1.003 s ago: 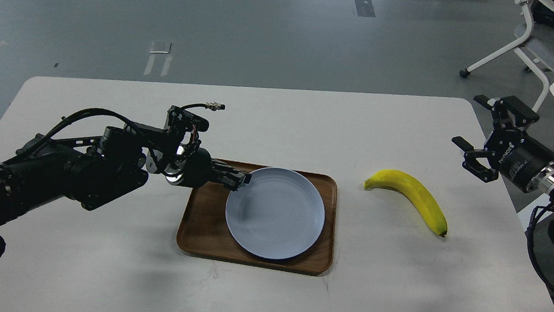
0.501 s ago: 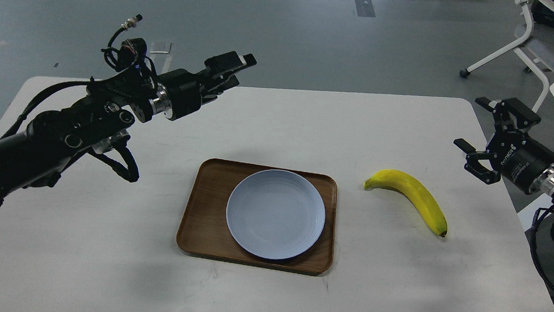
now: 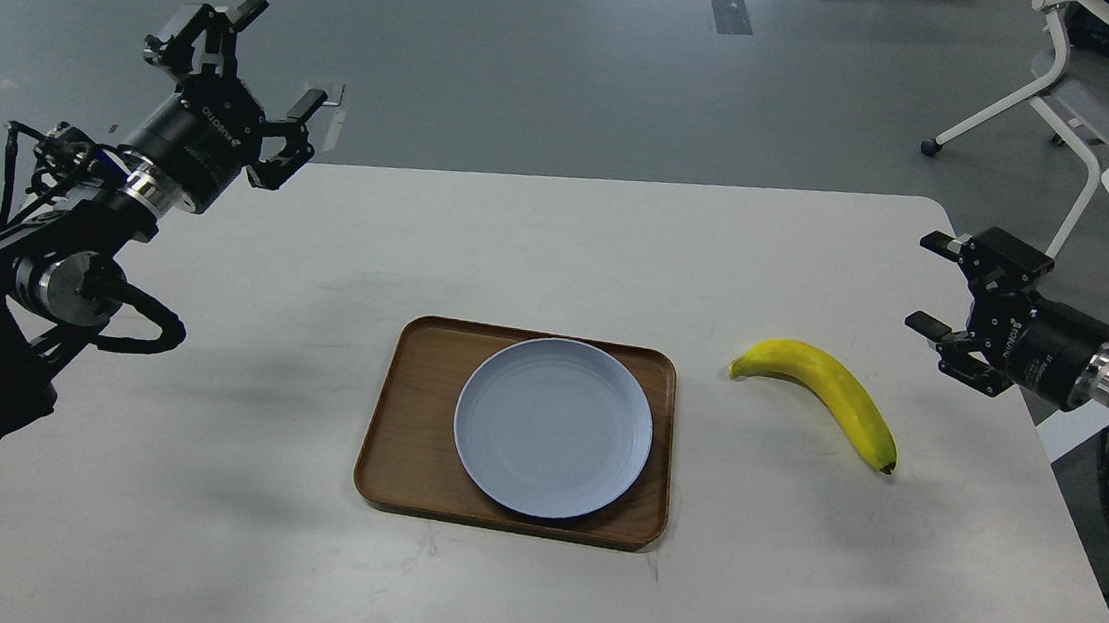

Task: Place banana on plate with both arms
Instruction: 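Reach the right gripper down to the yellow banana and grasp it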

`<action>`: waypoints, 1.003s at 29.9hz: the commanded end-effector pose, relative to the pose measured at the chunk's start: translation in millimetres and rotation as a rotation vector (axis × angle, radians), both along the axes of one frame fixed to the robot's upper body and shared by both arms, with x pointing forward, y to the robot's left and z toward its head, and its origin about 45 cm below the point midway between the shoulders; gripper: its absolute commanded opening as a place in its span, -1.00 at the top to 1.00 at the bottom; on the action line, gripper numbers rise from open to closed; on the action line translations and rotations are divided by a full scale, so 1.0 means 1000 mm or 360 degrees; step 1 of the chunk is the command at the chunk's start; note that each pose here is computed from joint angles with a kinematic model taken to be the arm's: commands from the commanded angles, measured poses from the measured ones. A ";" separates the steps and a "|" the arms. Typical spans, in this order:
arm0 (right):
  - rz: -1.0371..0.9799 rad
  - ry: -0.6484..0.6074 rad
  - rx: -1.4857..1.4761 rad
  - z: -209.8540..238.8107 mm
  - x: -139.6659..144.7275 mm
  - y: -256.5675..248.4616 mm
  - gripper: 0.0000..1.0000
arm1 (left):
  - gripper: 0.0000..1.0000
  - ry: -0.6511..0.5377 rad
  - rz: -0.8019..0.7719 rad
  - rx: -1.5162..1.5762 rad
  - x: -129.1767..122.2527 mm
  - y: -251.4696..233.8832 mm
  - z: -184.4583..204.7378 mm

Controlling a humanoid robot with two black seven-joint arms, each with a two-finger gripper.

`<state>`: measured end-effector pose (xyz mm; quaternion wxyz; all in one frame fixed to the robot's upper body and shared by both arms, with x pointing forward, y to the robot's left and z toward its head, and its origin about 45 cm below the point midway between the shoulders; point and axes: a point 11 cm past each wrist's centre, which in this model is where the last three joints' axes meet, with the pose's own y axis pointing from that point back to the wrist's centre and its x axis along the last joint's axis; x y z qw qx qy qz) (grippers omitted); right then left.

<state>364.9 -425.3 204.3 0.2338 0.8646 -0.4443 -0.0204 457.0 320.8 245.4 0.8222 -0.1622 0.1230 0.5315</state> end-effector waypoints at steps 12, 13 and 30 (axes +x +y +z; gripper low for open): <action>0.0952 0.0017 -0.1173 0.011 0.028 0.032 -1.00 | -0.97 -0.0013 0.0004 -0.0011 0.000 0.003 0.005; 0.0984 0.0027 -0.1204 0.009 0.031 0.036 -1.00 | -0.97 -0.0012 0.0005 -0.0012 0.000 0.003 0.004; 0.1319 0.0134 -0.1606 -0.047 0.051 0.078 -0.95 | -0.97 -0.0005 0.0000 -0.0004 -0.001 0.003 0.003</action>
